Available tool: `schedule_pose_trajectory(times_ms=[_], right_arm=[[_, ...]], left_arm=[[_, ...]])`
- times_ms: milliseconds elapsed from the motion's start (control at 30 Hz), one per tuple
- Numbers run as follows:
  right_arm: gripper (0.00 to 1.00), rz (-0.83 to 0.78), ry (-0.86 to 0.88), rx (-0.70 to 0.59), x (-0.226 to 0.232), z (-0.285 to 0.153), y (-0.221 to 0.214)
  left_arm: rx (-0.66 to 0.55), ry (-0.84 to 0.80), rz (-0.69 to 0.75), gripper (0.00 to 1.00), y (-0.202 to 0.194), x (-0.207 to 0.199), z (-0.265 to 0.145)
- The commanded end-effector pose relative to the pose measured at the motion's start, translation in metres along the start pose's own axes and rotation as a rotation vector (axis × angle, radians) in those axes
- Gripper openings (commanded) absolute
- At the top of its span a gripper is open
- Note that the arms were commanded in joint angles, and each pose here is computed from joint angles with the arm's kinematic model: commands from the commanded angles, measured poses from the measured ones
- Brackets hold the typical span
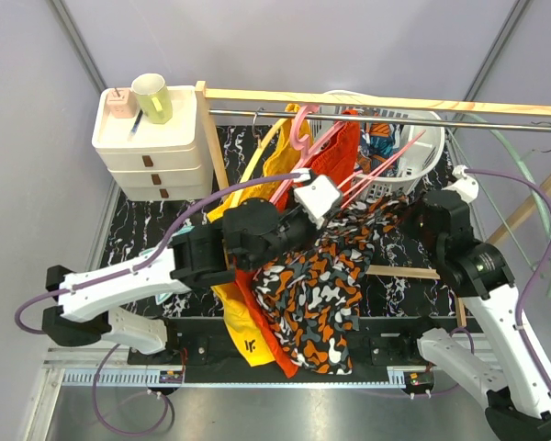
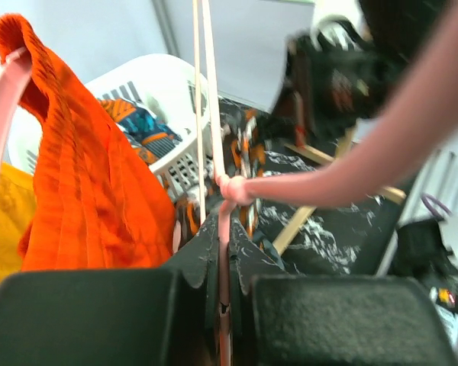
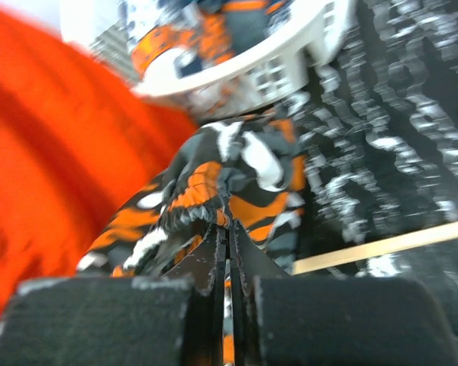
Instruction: Remove the shorts from the hanger
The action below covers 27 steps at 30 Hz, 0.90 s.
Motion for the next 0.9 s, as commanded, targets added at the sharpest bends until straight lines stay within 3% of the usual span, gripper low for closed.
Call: schedule_pose_trajectory(times_ms=[0,167,367,667,867], right_arm=[[0.00,0.052,0.315,0.080,0.022,-0.015,-0.006],[0.00,0.041,0.538,0.153,0.032,-0.035,-0.011],[0.00,0.079,0.234,0.039,0.007,-0.026,-0.002],[0.00,-0.029,0.150,-0.006,0.011,-0.010,0.007],[0.00,-0.047,-0.275,-0.058,-0.022,0.008,0.004]], left_arm=[[-0.184,0.089,-0.065,0.00,0.044,0.006,0.016],[-0.223,0.057,-0.041,0.00,0.052,-0.004,0.037],[-0.182,0.031,-0.076,0.00,0.057,-0.008,0.040],[-0.240,0.047,-0.243,0.00,0.084,0.000,0.016],[-0.209,0.028,-0.292,0.00,0.090,0.000,0.007]])
Point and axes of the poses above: each gripper's point midway between its finger pads, its own z axis out along the fingers, its own x axis along the line the jaws close on, y = z × x, the point moved 9 cm from there along -z, back along the fingers, and after that the axes turned 1 degree about z, right-handed, at the moved point
